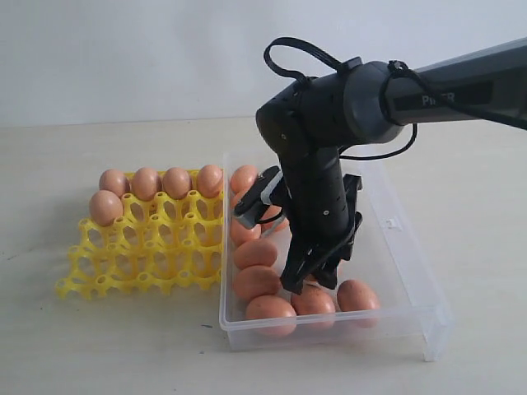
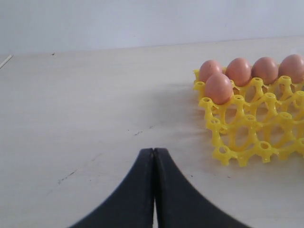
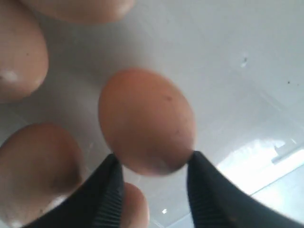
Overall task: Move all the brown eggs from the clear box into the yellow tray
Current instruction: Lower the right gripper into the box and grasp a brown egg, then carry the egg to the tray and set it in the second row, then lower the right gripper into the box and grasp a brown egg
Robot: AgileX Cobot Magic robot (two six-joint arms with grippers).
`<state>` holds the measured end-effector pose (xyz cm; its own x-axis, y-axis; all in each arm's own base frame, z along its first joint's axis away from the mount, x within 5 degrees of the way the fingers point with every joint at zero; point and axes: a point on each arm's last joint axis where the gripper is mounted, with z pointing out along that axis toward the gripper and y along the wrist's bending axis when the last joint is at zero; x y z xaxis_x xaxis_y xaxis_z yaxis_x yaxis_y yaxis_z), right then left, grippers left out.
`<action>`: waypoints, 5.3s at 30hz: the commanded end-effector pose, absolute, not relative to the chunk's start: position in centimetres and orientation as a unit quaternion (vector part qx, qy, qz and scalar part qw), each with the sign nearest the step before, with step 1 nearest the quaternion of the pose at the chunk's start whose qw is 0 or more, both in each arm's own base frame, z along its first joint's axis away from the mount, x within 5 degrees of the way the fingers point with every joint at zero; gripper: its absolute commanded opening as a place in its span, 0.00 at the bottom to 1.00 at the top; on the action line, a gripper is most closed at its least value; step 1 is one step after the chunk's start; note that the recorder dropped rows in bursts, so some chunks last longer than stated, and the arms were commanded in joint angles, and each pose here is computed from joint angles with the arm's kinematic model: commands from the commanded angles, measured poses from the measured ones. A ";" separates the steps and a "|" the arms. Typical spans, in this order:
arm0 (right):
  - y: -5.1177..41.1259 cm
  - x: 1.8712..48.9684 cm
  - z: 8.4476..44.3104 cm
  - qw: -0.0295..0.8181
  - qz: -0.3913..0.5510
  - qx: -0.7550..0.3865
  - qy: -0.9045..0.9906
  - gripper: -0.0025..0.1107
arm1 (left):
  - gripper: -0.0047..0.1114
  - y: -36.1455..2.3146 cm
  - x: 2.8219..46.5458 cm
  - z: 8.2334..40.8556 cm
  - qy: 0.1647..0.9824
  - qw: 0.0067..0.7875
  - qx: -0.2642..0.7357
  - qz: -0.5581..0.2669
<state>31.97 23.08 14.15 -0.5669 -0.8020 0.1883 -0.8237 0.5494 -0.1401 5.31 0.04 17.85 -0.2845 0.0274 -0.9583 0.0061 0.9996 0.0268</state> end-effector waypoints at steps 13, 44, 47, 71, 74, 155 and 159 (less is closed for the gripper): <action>22.7 32.0 17.3 0.001 0.102 0.441 -0.892 0.19 | 0.04 0.0 5.3 18.1 0.797 0.604 0.011 0.006; 26.7 33.6 16.9 -0.175 0.003 0.697 -0.695 0.49 | 0.04 0.0 5.3 18.1 0.797 0.604 0.011 0.006; 27.0 33.5 16.5 -0.171 -0.012 0.692 -0.701 0.49 | 0.04 0.0 5.3 18.1 0.797 0.604 0.011 0.006; 27.6 32.8 13.6 -0.121 -0.020 0.715 -0.688 0.02 | 0.04 0.0 5.3 18.1 0.797 0.604 0.011 0.006; 27.7 32.9 17.2 -0.182 -0.011 0.703 -0.687 0.02 | 0.04 0.0 5.3 18.1 0.797 0.604 0.011 0.006; 26.4 32.9 13.6 -0.027 0.041 0.272 -0.961 0.46 | 0.04 0.0 5.3 18.1 0.797 0.604 0.011 0.006; 26.3 32.9 13.8 -0.028 0.042 0.293 -0.955 0.13 | 0.04 0.0 5.3 18.1 0.797 0.604 0.011 0.006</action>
<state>32.71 26.58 13.43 -0.8489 -0.5278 -0.0275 -0.5242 0.8475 -0.0830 5.31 0.04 17.85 -0.2845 0.0274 -0.9583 0.0061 0.9996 0.0268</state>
